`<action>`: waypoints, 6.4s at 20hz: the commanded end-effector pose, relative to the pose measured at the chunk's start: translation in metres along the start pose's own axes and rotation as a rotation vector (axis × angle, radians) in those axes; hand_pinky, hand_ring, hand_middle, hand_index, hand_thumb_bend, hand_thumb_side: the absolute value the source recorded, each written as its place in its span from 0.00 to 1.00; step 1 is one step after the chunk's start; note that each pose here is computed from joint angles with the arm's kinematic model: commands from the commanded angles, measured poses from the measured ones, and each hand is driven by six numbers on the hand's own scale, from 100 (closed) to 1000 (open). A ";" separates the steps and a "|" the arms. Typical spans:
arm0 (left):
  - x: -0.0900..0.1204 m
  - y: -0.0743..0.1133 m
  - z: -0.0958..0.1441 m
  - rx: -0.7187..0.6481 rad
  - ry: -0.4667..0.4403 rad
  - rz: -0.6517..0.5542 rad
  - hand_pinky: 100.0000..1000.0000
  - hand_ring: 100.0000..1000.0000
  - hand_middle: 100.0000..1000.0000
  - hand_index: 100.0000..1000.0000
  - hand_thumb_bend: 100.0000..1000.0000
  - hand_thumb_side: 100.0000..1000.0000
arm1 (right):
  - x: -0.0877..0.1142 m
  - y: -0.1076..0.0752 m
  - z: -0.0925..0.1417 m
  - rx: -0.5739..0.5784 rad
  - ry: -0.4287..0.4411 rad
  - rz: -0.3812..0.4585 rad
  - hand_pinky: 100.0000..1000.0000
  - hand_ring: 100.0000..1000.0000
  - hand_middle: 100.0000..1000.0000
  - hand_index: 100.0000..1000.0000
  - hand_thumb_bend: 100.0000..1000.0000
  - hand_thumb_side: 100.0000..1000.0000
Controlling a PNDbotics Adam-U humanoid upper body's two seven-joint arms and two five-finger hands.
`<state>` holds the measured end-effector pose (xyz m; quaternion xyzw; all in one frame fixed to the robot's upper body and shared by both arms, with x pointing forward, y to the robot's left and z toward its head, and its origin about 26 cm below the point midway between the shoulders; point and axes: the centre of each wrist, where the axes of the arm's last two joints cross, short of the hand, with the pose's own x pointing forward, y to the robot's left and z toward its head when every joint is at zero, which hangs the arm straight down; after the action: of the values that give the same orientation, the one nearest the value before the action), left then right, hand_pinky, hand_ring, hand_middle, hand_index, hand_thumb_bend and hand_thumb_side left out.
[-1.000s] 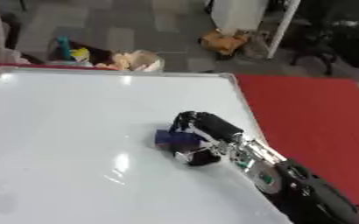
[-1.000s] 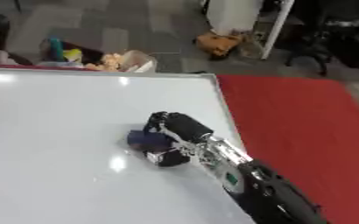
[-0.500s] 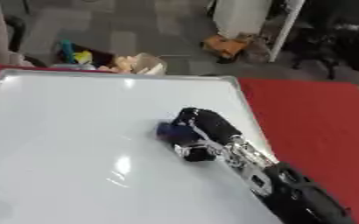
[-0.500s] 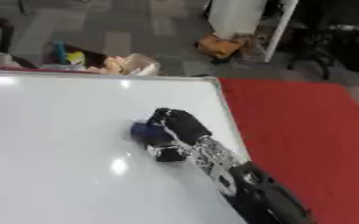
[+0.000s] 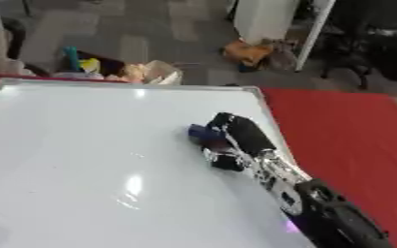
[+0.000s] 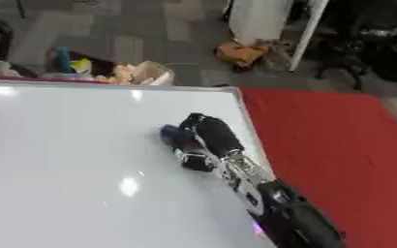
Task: Wipe the whiteboard clean with a brush.
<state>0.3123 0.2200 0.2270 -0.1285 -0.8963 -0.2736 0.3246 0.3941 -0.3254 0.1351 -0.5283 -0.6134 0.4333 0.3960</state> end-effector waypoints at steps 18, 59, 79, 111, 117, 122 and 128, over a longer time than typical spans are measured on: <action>0.005 0.005 0.000 -0.002 -0.009 -0.029 0.42 0.48 0.54 1.00 0.16 0.79 | -0.056 0.038 0.037 0.120 0.398 0.056 0.55 0.52 0.62 0.65 0.00 0.14; 0.003 0.002 0.001 0.010 -0.010 -0.008 0.42 0.48 0.53 1.00 0.16 0.78 | 0.104 0.025 0.038 0.096 -0.359 0.104 0.55 0.52 0.62 0.67 0.00 0.12; 0.003 0.004 0.003 0.017 -0.001 -0.017 0.42 0.48 0.53 1.00 0.16 0.78 | -0.002 0.021 0.025 0.063 0.149 0.163 0.55 0.53 0.63 0.68 0.00 0.10; 0.002 0.004 0.004 0.021 0.000 -0.012 0.43 0.48 0.53 1.00 0.17 0.78 | 0.014 0.012 0.028 0.024 0.114 0.072 0.55 0.51 0.61 0.69 0.00 0.08; 0.002 0.003 0.003 0.019 -0.005 -0.007 0.43 0.48 0.53 1.00 0.17 0.77 | 0.061 -0.005 0.024 0.002 -0.108 0.057 0.55 0.51 0.61 0.69 0.00 0.08; 0.002 0.003 0.003 0.019 -0.005 -0.004 0.43 0.48 0.53 1.00 0.17 0.78 | 0.088 -0.012 0.029 0.004 -0.240 0.047 0.55 0.51 0.61 0.69 0.00 0.08; 0.001 0.003 0.003 0.020 -0.003 -0.003 0.43 0.48 0.53 1.00 0.17 0.78 | 0.109 -0.011 0.041 0.030 -0.352 0.024 0.55 0.50 0.60 0.69 0.00 0.11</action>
<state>0.3118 0.2217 0.2218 -0.1287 -0.8965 -0.2636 0.3320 0.3420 -0.2277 0.1341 -0.4529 -0.6563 0.5246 0.2982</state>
